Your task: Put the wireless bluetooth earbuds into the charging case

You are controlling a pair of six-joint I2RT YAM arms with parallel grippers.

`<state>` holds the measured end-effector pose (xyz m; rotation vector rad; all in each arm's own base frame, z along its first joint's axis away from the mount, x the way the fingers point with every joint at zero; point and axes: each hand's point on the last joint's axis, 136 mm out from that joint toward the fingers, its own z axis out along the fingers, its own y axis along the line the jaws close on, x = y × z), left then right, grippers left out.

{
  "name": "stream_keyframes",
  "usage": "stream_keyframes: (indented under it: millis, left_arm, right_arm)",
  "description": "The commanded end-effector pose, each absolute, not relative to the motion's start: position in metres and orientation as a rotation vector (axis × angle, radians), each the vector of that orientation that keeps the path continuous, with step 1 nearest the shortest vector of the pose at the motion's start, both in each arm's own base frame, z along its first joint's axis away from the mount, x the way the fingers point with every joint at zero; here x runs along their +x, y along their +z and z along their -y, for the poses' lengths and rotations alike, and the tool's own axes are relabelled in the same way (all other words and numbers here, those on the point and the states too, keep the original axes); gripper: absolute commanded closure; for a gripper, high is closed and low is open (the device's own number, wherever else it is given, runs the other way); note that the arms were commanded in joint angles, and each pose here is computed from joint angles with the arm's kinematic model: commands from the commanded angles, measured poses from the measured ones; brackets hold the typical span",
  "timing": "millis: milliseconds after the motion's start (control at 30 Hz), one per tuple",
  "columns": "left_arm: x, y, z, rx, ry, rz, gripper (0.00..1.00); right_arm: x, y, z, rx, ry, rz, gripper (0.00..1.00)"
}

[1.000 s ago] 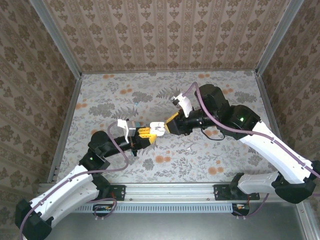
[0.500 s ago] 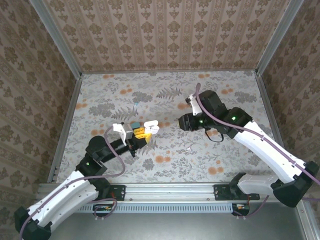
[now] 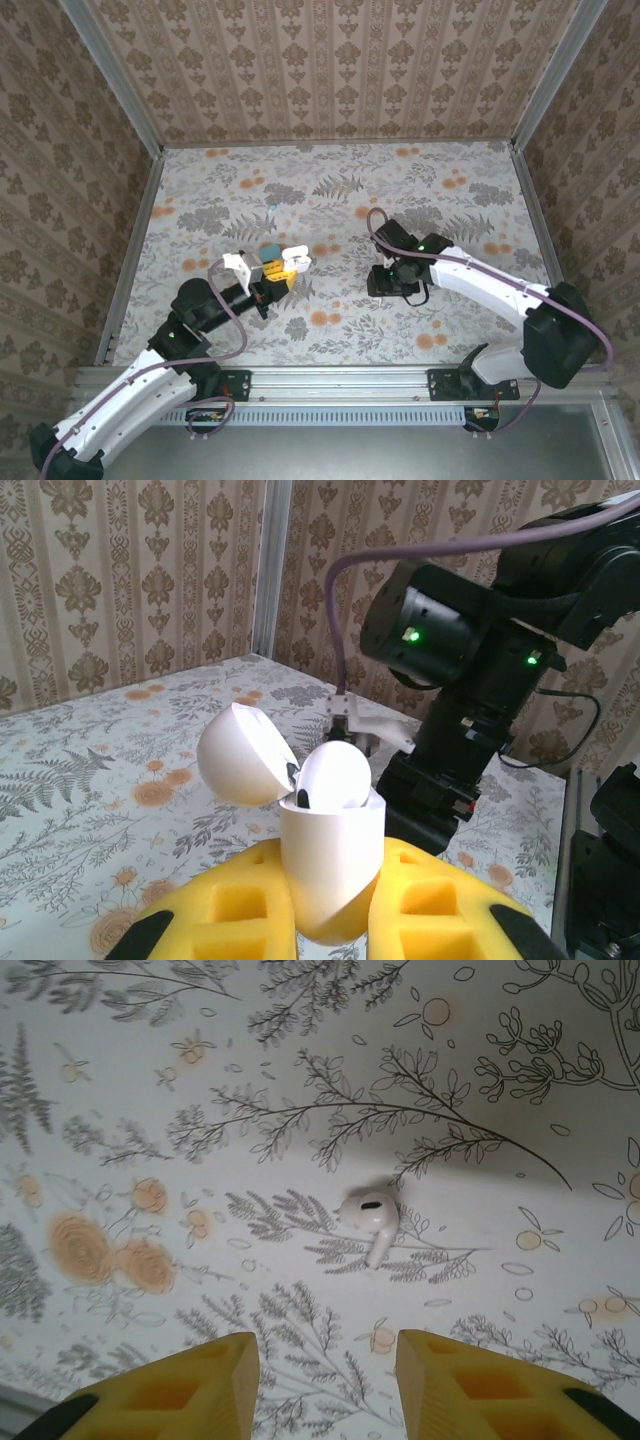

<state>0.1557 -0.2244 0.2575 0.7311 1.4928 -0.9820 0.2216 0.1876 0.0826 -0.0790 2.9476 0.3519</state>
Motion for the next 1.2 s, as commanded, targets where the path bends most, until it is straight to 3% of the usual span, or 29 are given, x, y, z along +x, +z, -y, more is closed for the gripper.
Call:
stream_keyframes:
  millis: [0,600,1167]
  left_arm:
    - [0.156,0.254,0.223,0.721,-0.977,-1.505,1.0]
    - [0.159,0.248,0.222,0.692,-0.981,-1.533,1.0]
    - [0.161,0.245,0.222,0.689,-0.971,-1.54,1.0]
  right_arm:
    - [0.229,0.07,-0.186,-0.116,0.258,-2.976,0.55]
    - [0.238,0.029,-0.186,-0.186,0.065,-3.118,0.55]
    - [0.232,0.014,-0.187,-0.24,-0.014,-3.168,0.62]
